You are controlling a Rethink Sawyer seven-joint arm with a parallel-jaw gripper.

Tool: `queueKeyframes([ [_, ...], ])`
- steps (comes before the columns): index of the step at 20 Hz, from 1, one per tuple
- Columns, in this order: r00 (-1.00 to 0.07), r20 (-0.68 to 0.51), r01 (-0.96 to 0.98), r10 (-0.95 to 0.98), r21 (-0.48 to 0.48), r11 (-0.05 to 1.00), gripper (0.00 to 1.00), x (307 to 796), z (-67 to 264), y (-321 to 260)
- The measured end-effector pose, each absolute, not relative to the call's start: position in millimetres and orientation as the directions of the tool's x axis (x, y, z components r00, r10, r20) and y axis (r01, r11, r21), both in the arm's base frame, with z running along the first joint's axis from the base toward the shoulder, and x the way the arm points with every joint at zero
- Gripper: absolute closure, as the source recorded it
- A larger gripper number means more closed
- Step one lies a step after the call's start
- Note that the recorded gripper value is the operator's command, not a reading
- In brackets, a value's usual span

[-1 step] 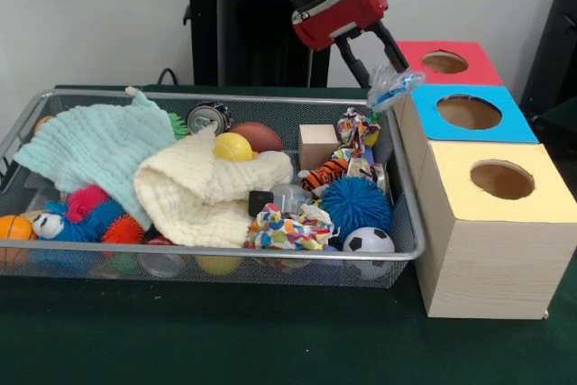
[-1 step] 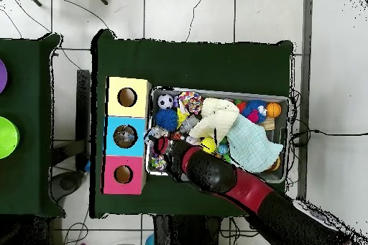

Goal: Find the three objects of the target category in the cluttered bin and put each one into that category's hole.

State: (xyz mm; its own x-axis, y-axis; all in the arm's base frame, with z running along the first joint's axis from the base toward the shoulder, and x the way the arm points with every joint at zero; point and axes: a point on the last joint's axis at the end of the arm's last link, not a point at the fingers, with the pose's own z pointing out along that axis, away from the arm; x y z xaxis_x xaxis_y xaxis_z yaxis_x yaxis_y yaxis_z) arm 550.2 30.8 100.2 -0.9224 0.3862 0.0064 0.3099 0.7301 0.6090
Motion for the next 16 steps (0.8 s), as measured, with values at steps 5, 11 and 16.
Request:
queueKeyframes([
  [5, -0.911, -0.021, 0.313, 0.412, 0.615, 0.723, 1.0, 557, 104, 38],
  [11, -0.88, -0.07, 0.332, 0.47, 0.618, 0.712, 1.0, 568, 106, 41],
  [16, -0.864, -0.083, 0.343, 0.496, 0.624, 0.702, 1.0, 572, 107, 45],
])
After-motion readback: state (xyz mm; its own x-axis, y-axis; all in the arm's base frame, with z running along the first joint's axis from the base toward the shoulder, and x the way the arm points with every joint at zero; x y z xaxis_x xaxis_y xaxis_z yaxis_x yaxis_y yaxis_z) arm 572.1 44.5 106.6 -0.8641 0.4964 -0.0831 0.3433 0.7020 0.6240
